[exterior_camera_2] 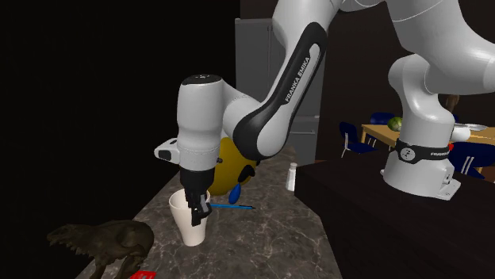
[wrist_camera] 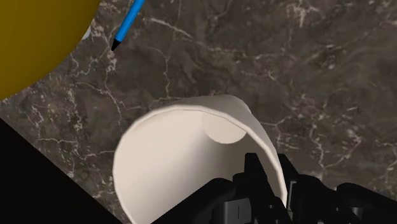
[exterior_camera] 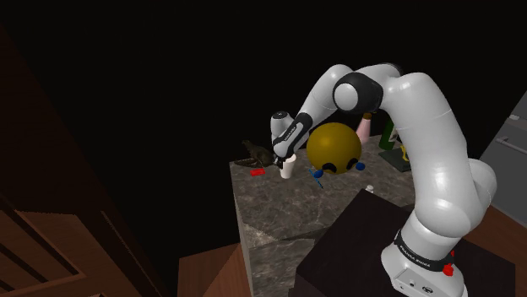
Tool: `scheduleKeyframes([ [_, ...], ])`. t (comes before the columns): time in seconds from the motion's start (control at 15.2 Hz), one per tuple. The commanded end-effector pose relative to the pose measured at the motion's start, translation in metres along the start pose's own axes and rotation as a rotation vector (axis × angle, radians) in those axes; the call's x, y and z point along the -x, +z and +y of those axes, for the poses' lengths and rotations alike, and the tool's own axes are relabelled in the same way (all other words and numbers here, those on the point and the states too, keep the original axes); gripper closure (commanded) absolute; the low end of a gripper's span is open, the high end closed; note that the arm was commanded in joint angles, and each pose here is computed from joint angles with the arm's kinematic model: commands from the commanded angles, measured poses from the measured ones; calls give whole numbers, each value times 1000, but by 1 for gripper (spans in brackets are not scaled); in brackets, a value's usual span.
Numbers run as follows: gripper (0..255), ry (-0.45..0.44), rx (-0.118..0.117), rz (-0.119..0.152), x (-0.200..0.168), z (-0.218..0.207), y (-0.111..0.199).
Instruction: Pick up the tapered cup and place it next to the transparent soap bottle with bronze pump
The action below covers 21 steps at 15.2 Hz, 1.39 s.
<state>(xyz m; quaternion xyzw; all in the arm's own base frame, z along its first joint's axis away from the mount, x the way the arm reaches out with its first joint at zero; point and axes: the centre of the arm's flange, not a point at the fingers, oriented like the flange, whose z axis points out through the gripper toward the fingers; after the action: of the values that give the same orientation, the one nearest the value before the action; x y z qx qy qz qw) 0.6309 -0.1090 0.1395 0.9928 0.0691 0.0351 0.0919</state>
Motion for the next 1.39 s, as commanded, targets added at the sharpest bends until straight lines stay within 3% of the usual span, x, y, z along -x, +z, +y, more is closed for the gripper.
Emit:
scheduleKeyframes([
  [0.0, 255, 0, 0, 0, 0, 1, -5],
  [1.32, 255, 0, 0, 0, -6, 21, -108],
])
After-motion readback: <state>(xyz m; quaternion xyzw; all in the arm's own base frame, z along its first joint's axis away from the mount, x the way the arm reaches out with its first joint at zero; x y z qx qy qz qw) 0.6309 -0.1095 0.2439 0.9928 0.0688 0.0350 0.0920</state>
